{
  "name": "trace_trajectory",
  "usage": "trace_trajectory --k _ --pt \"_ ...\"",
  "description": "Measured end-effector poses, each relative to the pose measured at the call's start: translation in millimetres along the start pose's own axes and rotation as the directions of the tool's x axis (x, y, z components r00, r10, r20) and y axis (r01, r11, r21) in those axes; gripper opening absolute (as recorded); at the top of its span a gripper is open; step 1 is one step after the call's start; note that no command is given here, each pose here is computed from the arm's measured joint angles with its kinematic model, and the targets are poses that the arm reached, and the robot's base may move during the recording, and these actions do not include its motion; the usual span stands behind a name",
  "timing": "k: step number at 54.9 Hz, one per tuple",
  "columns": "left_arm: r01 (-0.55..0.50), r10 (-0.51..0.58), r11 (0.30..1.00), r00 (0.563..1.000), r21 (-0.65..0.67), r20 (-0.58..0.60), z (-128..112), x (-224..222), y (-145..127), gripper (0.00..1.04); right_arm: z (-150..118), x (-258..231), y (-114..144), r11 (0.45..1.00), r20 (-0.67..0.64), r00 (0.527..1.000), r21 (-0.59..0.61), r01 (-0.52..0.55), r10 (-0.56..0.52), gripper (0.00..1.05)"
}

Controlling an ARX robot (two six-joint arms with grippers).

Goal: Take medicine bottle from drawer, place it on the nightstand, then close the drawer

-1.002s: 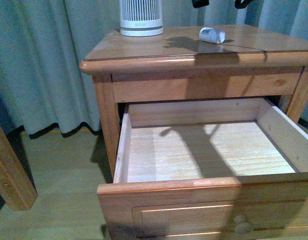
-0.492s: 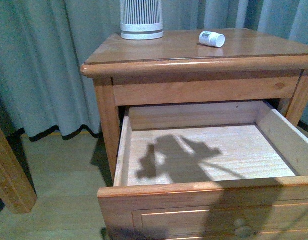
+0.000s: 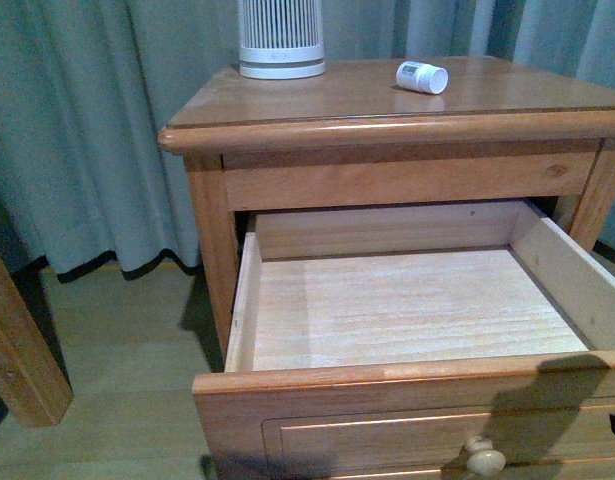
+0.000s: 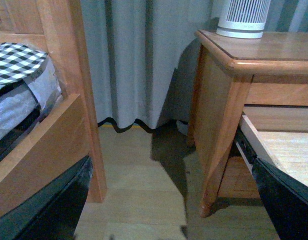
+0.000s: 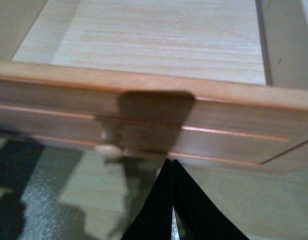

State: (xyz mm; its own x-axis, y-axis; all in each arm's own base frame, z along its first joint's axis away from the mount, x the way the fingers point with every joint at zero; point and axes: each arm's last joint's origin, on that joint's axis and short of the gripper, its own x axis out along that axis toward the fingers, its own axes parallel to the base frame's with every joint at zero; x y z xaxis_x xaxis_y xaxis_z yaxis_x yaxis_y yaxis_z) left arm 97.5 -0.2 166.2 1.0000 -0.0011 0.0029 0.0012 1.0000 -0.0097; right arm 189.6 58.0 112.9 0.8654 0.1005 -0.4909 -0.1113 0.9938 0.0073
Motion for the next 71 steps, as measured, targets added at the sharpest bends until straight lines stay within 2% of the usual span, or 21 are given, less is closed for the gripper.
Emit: trace_trajectory --k 15,30,45,54,71 --pt "0.0 0.0 1.0 1.0 0.0 0.0 0.0 0.0 0.0 0.98 4.2 99.4 -22.0 0.991 -0.018 0.997 -0.11 0.076 -0.078 0.03" --pt "0.0 0.0 1.0 1.0 0.0 0.0 0.0 0.0 0.0 0.98 36.4 168.4 -30.7 0.976 0.008 0.995 -0.193 0.102 -0.102 0.03" --pt "0.0 0.0 1.0 1.0 0.0 0.0 0.0 0.0 0.0 0.98 65.7 204.5 -31.5 0.959 0.077 0.994 -0.269 0.094 -0.076 0.03" --pt "0.0 0.0 1.0 1.0 0.0 0.0 0.0 0.0 0.0 0.98 79.0 217.3 -42.4 0.95 0.094 0.992 -0.293 0.106 -0.082 0.03" --pt "0.0 0.0 1.0 1.0 0.0 0.0 0.0 0.0 0.0 0.98 80.7 222.1 -70.9 0.96 0.072 0.991 -0.251 0.125 -0.111 0.03"
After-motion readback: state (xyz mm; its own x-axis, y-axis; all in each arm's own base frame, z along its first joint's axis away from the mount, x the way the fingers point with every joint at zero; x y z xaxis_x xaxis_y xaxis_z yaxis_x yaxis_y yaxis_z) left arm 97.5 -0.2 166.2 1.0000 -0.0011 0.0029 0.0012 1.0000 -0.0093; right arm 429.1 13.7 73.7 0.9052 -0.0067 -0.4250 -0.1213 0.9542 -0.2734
